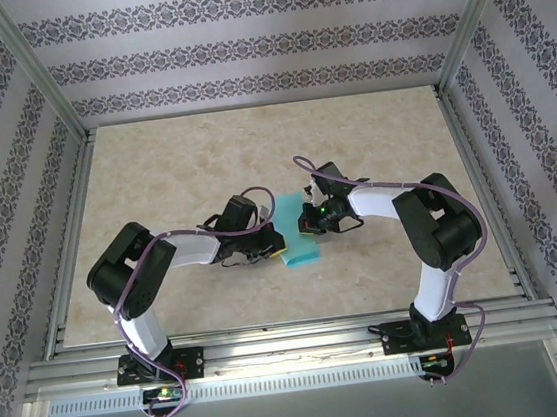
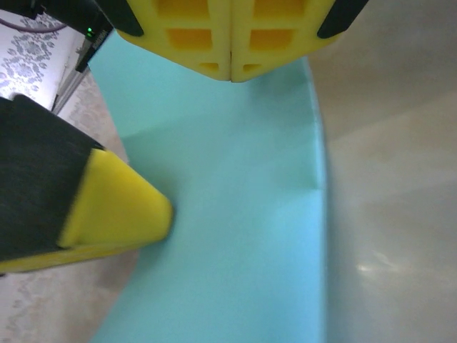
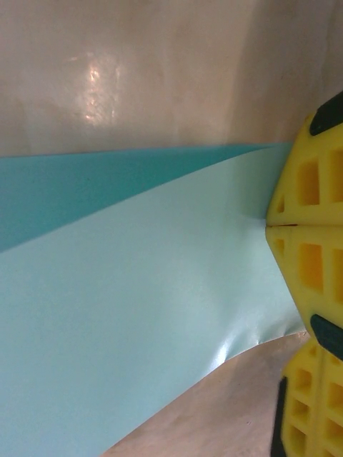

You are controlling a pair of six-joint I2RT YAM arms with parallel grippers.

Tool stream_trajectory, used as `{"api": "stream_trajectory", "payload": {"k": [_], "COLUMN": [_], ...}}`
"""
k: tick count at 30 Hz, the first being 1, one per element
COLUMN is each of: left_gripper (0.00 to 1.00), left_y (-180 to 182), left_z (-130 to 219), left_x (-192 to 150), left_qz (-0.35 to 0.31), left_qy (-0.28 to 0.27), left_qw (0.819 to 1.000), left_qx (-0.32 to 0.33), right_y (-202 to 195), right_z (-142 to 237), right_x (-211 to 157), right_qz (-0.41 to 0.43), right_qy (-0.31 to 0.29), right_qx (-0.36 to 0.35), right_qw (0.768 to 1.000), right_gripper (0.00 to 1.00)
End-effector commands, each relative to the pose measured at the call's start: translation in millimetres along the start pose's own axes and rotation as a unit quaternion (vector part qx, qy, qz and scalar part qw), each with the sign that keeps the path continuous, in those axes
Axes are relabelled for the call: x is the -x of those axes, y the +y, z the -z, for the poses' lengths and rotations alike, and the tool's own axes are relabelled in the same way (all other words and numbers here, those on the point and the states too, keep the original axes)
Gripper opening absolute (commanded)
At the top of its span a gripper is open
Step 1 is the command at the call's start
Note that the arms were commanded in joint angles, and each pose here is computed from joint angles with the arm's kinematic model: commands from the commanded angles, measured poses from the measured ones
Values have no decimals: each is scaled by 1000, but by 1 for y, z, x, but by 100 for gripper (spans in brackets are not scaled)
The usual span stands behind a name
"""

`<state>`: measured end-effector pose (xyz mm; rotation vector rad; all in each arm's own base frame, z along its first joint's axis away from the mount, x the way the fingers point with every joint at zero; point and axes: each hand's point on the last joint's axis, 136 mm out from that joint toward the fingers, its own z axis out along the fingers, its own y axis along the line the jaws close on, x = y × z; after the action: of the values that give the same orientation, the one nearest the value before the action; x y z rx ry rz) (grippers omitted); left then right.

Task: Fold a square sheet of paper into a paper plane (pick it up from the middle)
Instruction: First fold the square sheet of paper in half at the center of the table.

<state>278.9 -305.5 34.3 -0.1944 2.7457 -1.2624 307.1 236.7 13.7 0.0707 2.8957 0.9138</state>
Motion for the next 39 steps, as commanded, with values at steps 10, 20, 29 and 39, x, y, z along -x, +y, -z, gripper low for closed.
{"api": "stream_trajectory", "payload": {"k": [10, 20, 29, 39], "left_gripper": [0, 0, 0, 0], "left_y": [27, 19, -18, 23], "left_z": [-10, 4, 1, -7], "left_x": [-23, -29, -25, -54], "left_qz": [18, -11, -33, -14], "left_qy": [9, 0, 7, 47], "left_qw": [999, 999, 999, 997], "left_qx": [28, 53, 27, 63], "right_y": [-37, -38, -37, -39], "right_z": [-7, -4, -4, -5], "right_x": [-29, -29, -29, -29], "right_qz": [-34, -30, -31, -32], "right_qy": [33, 31, 31, 31], "right_qx": [-72, -75, -74, -76], "right_qw": [996, 996, 996, 996], "right_gripper": [0, 0, 0, 0]}}
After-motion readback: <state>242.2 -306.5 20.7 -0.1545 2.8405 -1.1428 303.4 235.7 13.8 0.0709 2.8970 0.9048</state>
